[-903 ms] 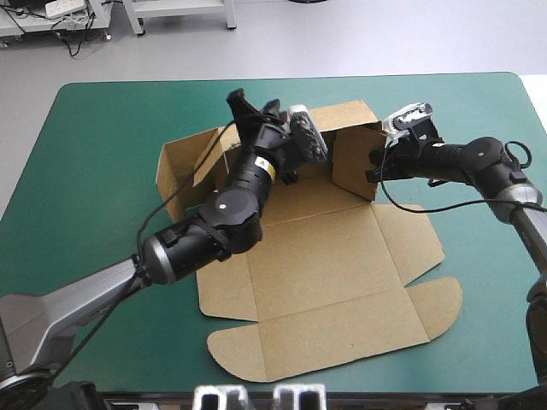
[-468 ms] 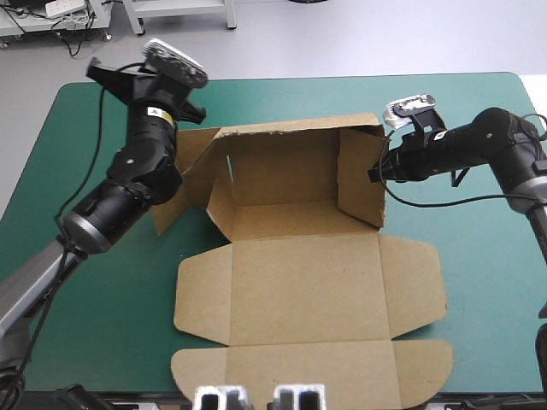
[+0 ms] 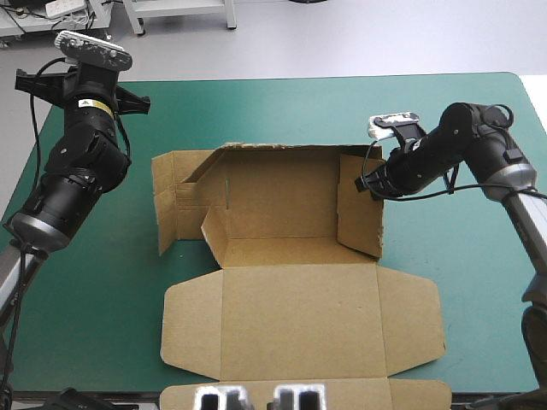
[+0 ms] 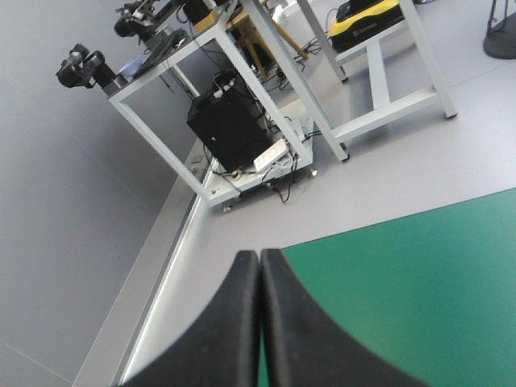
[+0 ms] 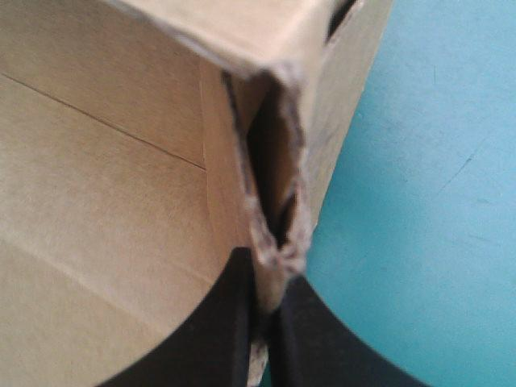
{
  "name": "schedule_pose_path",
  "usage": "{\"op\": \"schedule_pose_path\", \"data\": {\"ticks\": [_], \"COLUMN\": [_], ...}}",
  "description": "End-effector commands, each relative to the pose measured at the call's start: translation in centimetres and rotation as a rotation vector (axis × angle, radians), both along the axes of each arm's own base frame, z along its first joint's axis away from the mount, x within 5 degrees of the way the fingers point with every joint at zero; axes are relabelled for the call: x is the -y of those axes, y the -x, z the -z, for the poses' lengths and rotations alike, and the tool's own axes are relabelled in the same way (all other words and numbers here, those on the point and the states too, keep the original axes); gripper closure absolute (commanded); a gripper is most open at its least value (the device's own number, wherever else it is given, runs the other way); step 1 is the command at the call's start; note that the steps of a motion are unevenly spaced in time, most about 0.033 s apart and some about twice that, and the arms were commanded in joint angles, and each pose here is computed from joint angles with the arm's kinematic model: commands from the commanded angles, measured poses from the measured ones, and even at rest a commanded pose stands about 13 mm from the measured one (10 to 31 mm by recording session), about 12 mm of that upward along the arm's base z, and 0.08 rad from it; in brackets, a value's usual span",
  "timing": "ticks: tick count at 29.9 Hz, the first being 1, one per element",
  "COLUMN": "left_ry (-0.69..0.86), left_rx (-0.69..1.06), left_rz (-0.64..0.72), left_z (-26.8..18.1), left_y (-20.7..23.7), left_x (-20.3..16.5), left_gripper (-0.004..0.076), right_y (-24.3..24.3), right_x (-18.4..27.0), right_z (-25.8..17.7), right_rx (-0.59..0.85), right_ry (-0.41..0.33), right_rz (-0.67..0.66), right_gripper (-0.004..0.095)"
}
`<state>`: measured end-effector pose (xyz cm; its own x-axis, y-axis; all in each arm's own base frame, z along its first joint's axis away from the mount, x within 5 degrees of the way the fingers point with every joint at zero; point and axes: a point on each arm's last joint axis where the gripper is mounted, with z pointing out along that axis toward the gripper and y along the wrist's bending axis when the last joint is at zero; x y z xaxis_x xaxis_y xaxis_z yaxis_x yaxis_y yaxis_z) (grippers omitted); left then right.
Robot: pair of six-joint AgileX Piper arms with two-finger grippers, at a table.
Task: Fold the box
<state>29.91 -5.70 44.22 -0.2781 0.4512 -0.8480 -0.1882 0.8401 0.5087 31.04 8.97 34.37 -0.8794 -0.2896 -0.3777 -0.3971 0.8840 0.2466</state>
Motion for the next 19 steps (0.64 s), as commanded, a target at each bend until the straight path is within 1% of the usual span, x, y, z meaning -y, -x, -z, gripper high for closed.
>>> {"op": "schedule_pose_path", "data": {"ticks": [1, 3, 6, 8, 10, 13, 16, 17, 19], "left_ry": [0.027, 0.070, 0.067, 0.051, 0.051, 0.076, 0.063, 0.053, 0.044], "left_rx": [0.093, 0.084, 0.060, 0.028, 0.007, -0.010, -0.030, -0.036, -0.048], "left_rz": [0.060, 0.078, 0.094, 0.121, 0.146, 0.168, 0.185, 0.190, 0.197], "left_z": [-2.6, -2.4, -2.2, -2.0, -1.8, -1.6, -1.5, -1.5, -1.4], "left_y": [1.6, 1.6, 1.6, 1.6, 1.6, 1.6, 1.6, 1.6, 1.6], "left_x": [-0.2, 0.0, 0.2, 0.4, 0.6, 0.9, 1.0, 1.0, 1.1], "left_gripper": [0.0734, 0.0734, 0.0734, 0.0734, 0.0734, 0.0734, 0.0734, 0.0734, 0.0734], "right_y": [-1.8, -3.3, -5.2, -6.1, -6.7, -7.2, -7.3, -7.3, -7.3], "right_x": [-0.2, -0.4, -0.6, -0.6, -0.7, -0.8, -0.8, -0.8, -0.8], "right_z": [0.5, 1.6, 2.6, 3.2, 3.8, 4.7, 4.9, 4.9, 4.7], "right_rx": [0.063, 0.114, 0.215, 0.244, 0.254, 0.237, 0.256, 0.259, 0.265], "right_ry": [0.011, 0.012, 0.017, 0.015, 0.016, 0.025, 0.044, 0.044, 0.043], "right_rz": [-0.008, -0.006, -0.004, 0.012, 0.022, 0.021, -0.021, -0.020, -0.020], "right_gripper": [0.0921, 0.0921, 0.0921, 0.0920, 0.0886, 0.0749, 0.0597, 0.0560, 0.0521]}}
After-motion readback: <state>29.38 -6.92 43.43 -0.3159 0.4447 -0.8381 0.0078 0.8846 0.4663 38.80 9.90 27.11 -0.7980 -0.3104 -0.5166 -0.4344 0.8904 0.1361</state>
